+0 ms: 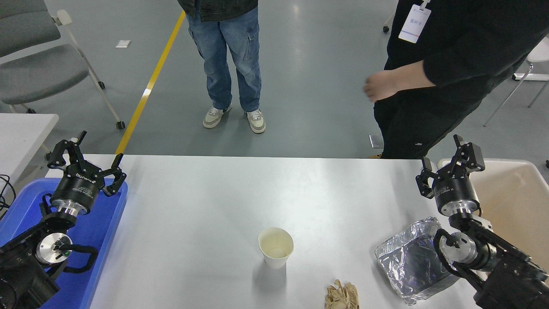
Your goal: Clean the table surface
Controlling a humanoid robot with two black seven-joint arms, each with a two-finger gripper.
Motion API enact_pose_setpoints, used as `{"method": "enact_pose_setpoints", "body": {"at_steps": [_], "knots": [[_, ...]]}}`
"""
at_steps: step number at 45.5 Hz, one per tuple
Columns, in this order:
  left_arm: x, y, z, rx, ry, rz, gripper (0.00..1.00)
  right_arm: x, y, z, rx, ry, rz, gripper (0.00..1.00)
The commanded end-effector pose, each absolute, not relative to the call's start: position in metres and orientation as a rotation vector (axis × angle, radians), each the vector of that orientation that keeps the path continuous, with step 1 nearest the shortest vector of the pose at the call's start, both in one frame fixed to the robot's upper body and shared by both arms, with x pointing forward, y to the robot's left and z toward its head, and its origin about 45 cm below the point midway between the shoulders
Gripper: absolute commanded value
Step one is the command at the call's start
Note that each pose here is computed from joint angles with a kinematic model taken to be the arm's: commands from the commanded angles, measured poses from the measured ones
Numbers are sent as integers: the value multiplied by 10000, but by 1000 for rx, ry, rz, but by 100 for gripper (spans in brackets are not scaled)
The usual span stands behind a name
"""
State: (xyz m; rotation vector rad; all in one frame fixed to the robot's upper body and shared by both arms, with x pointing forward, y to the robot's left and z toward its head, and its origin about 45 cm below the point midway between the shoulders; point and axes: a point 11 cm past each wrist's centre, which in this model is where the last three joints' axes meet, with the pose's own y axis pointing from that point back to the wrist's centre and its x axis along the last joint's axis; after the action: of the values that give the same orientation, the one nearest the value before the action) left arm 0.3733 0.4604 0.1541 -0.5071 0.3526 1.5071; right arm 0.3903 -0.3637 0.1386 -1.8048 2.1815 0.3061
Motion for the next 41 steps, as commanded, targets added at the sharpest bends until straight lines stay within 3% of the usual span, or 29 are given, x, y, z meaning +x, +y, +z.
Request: {"method": "enact_pose_setpoints", "body": {"at_steps": [1, 41], "knots": [[3732, 4603, 1535, -506, 353, 1508, 100, 3907, -3630, 1389, -1804, 2180, 306, 99], [3733, 4607, 1543, -507, 352, 1508, 100, 4038, -3825, 1556, -1793, 2213, 229, 98]]}}
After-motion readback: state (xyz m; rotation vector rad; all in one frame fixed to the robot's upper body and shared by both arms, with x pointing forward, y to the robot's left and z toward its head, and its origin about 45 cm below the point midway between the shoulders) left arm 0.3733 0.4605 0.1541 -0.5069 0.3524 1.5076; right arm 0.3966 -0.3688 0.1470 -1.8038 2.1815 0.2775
